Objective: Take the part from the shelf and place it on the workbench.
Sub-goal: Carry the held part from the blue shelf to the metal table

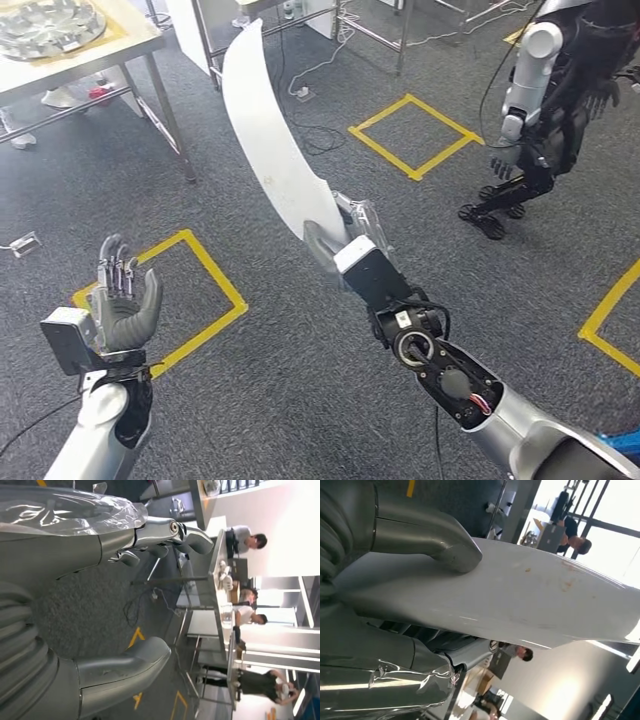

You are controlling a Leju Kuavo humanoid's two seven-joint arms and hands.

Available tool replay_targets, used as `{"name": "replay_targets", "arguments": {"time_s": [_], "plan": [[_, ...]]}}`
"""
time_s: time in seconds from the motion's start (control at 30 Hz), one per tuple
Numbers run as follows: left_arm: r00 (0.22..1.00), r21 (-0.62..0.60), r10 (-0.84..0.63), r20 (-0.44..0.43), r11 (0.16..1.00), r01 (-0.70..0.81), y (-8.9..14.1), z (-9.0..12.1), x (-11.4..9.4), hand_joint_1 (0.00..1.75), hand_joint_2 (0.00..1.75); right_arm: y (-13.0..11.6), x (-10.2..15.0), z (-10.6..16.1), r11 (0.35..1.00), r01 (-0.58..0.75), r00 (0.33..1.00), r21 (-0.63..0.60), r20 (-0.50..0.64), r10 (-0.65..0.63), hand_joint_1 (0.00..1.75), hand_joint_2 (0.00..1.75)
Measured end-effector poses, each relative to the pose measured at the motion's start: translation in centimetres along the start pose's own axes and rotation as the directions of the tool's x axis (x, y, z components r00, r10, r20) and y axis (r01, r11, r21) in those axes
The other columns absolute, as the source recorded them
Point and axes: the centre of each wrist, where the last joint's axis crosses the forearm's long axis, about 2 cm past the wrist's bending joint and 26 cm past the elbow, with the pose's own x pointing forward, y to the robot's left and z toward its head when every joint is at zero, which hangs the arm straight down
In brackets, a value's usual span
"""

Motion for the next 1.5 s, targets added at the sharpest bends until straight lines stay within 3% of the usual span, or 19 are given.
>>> {"name": "replay_targets", "arguments": {"time_s": [0.8,1.5], "plan": [[1.000,-0.037,0.021,0.008,0.999,-0.020,-0.1,-1.4,0.8,0.00,1.75,-0.2,0.6,0.2,1.000,-0.018,1.000,-0.024,-0.024,0.017,1.75,1.75],[1.000,0.003,0.023,-0.016,1.000,-0.023,-0.6,-1.8,1.0,0.00,1.75,-0.5,0.3,1.3,0.999,0.005,0.998,-0.039,-0.063,-0.008,1.75,1.75]]}}
